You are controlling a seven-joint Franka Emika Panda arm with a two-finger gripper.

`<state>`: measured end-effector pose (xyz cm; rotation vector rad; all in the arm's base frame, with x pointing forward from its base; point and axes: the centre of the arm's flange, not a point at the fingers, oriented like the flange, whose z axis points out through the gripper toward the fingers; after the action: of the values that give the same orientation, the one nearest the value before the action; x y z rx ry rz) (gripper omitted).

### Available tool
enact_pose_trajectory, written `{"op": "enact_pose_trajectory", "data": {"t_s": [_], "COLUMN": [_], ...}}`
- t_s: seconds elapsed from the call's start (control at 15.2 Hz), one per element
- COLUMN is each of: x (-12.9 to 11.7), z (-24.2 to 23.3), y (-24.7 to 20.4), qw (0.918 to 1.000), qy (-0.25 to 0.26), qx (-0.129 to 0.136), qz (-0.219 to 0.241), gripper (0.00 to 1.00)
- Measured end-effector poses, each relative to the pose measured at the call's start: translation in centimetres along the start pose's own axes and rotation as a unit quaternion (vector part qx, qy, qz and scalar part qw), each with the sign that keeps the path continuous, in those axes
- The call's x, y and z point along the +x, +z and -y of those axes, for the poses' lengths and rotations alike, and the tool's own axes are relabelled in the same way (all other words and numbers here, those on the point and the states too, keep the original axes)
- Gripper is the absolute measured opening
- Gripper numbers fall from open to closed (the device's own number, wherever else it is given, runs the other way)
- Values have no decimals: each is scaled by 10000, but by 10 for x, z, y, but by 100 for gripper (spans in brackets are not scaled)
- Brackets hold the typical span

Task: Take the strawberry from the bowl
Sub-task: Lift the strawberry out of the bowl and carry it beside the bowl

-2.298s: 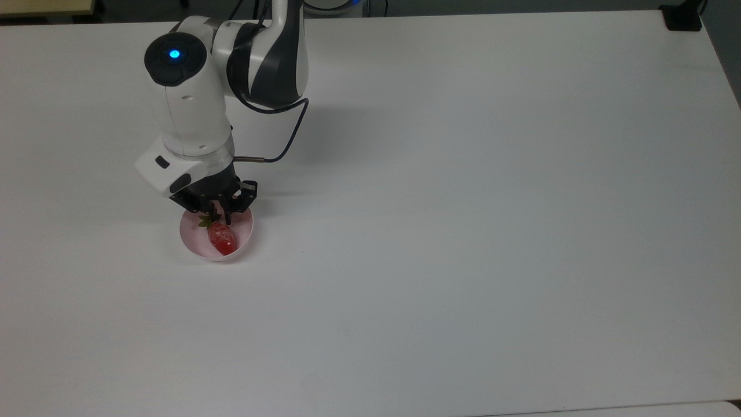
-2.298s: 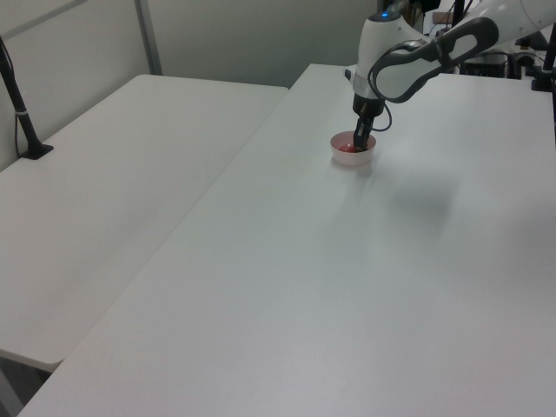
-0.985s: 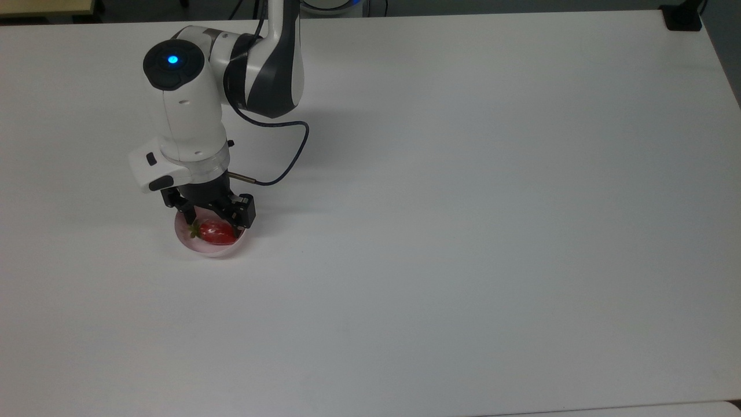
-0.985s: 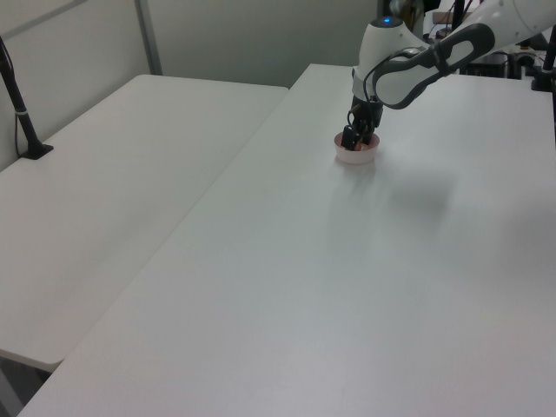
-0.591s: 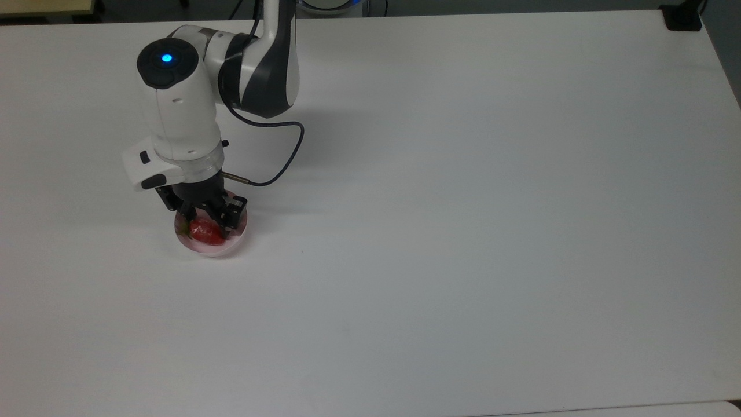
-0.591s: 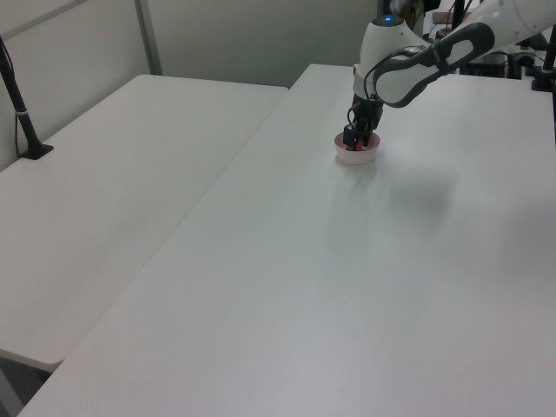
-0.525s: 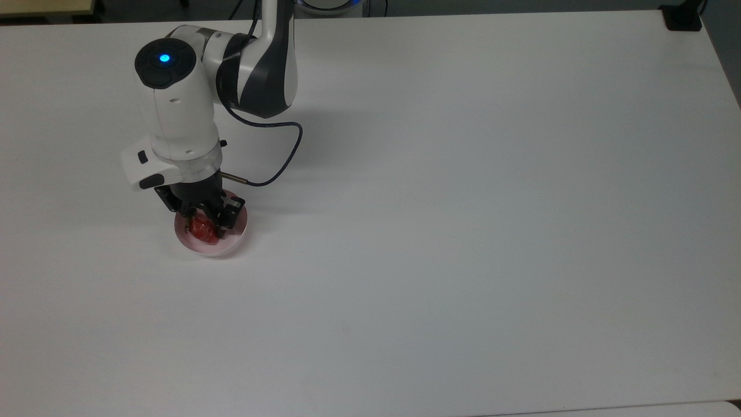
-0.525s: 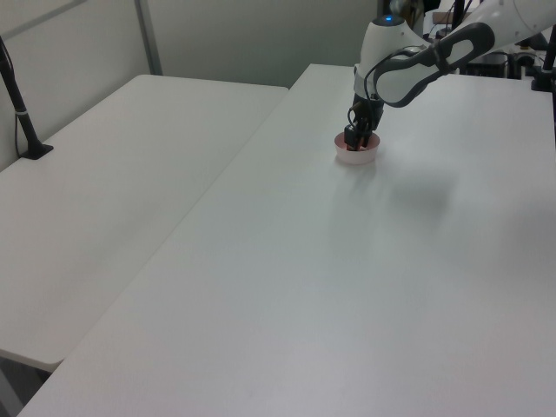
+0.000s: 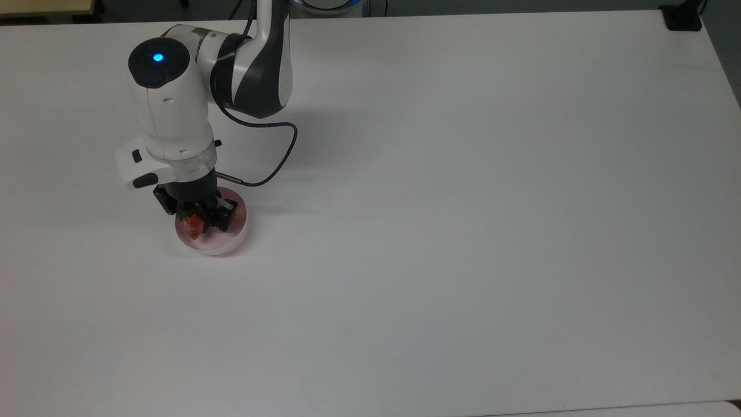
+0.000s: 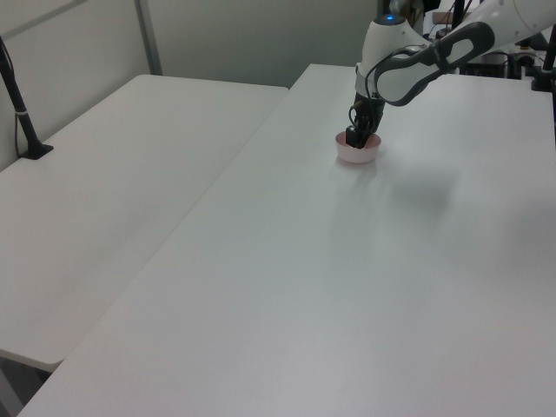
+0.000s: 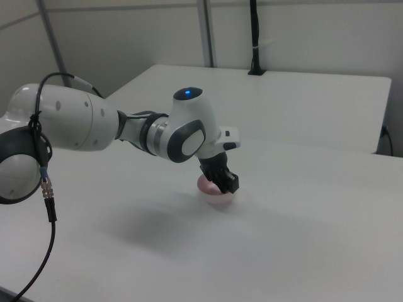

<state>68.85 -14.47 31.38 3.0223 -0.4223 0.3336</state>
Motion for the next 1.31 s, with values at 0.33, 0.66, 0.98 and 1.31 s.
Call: {"op": "enact_pose_trajectory", "data": {"t_s": [0.33,0.66,0.98,1.31], "x": [2,17,29,45], "z": [0,-31,-79,-125], "y": [-3,-32,-53,-43], "qw": [10000,9992,9970,9946], "qy": [4,239,569,736], "qx": [2,-10,-79,-198], "qz": [-34,-309,-526,-700], "gripper": [11,11,11,11]}}
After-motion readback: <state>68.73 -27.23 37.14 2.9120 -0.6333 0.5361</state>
